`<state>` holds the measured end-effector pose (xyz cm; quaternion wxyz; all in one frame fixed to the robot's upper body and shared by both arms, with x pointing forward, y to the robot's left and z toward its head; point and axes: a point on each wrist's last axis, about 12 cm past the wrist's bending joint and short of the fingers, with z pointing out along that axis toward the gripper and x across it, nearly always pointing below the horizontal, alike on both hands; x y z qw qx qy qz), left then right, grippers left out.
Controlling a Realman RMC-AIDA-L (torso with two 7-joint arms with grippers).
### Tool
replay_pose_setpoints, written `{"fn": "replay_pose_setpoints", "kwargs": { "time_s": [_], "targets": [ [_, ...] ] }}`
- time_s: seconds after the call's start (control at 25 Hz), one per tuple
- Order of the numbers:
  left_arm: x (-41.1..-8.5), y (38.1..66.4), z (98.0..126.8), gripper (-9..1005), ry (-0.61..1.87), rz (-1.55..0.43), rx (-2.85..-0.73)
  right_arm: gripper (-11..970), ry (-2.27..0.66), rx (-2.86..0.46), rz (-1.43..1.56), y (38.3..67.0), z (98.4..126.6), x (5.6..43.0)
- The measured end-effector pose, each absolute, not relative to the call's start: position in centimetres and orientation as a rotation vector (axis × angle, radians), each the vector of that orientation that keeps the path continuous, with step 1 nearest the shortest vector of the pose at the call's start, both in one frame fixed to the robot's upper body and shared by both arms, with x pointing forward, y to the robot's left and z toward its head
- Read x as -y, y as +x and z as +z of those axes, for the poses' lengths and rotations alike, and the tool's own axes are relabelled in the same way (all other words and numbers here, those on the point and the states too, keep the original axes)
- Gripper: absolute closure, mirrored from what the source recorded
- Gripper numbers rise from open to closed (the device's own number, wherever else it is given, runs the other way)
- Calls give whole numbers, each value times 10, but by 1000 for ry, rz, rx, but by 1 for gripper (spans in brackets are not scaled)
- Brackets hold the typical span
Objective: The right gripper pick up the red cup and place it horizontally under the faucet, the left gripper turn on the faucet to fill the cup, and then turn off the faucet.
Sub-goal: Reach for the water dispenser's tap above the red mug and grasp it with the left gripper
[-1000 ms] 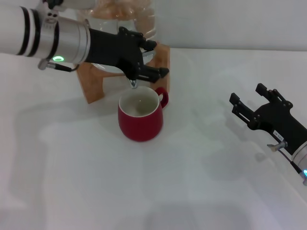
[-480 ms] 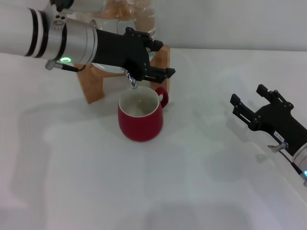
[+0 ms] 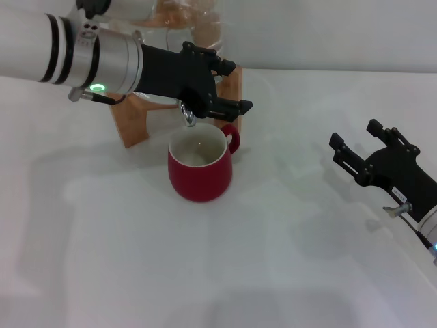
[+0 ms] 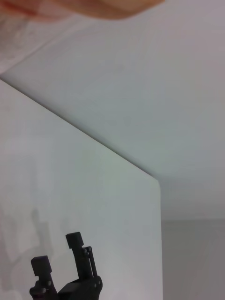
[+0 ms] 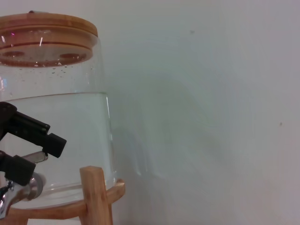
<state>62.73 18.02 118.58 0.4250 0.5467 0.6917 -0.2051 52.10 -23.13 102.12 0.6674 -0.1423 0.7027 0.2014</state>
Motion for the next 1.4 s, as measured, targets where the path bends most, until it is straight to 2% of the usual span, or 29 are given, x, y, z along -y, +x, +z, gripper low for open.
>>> {"fn": "replay_pose_setpoints", "kwargs": {
  "time_s": [1.4],
  "targets": [
    [-182, 627, 1192, 240, 1370, -487, -1711, 157, -316, -1587, 459, 521, 1021, 232]
  ]
}}
